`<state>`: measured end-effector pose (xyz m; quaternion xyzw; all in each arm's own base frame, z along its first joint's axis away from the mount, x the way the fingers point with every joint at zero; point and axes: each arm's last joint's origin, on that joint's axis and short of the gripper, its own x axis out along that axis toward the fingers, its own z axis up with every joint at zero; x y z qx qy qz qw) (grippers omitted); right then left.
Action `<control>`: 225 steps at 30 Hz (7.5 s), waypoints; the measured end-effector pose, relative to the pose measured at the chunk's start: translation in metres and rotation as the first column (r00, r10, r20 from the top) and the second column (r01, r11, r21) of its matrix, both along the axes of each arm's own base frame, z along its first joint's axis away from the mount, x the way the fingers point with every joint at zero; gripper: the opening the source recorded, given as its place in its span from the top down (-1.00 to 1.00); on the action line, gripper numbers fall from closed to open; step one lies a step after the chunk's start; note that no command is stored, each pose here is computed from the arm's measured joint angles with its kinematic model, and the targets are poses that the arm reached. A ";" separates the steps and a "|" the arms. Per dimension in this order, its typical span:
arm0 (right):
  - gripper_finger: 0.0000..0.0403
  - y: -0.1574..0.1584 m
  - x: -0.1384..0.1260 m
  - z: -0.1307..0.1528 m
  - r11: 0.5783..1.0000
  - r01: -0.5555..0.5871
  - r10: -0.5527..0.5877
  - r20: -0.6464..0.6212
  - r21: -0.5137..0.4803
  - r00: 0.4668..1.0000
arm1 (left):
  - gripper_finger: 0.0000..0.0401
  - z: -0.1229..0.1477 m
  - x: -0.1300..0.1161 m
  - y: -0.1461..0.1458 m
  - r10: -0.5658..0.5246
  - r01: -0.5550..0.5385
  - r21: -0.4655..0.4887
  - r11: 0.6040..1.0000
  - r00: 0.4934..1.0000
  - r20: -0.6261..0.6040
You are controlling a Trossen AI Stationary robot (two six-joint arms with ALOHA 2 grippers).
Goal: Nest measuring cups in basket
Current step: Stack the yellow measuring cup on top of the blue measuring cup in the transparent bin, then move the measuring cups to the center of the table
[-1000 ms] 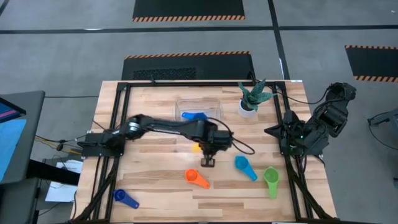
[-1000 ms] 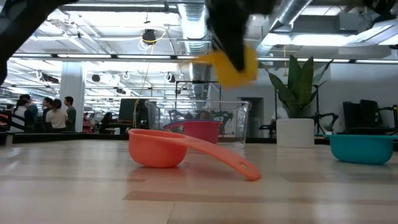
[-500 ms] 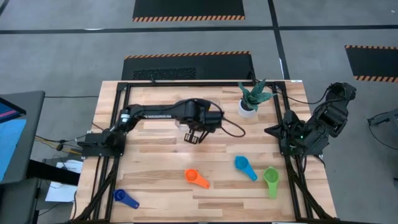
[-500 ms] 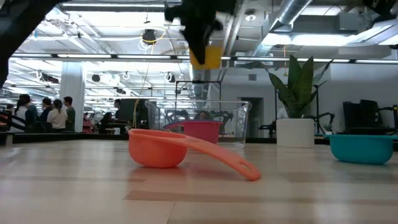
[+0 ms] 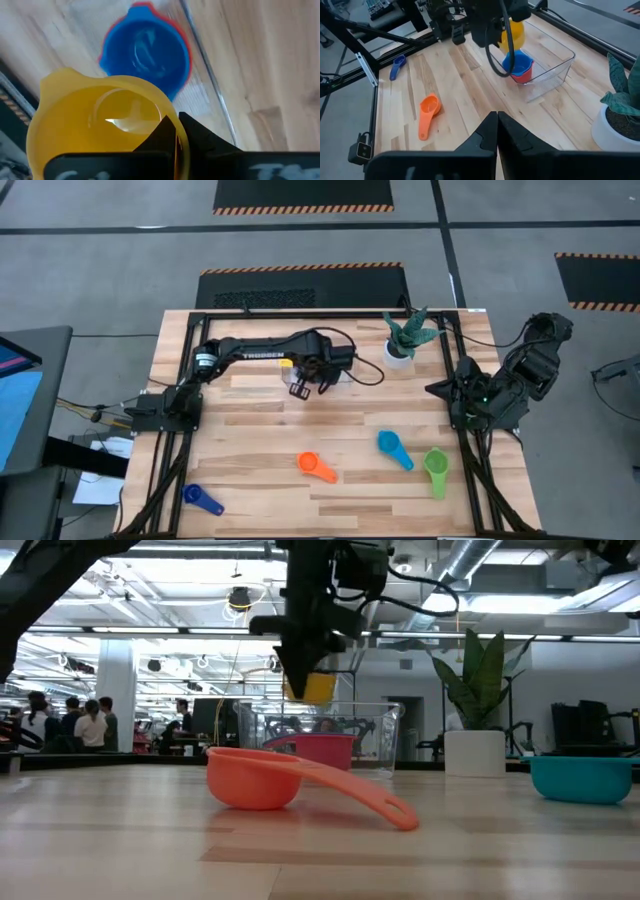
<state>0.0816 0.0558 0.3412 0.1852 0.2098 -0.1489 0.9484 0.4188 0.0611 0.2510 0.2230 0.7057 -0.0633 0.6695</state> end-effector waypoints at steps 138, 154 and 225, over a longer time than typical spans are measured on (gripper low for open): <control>0.95 0.088 0.215 -0.127 0.919 0.388 -0.192 -0.784 0.068 0.591 | 0.69 0.053 -0.226 -0.148 0.415 -0.342 -0.242 0.908 0.812 0.410; 0.95 0.146 0.137 -0.104 0.715 0.685 -0.346 -0.923 -0.141 0.171 | 0.69 0.054 -0.226 -0.148 0.410 -0.343 -0.228 0.911 0.809 0.422; 0.95 0.073 0.160 -0.106 0.815 0.572 -0.495 -0.627 -0.095 0.601 | 0.69 0.070 -0.172 -0.160 0.480 -0.216 -0.433 0.875 0.498 0.722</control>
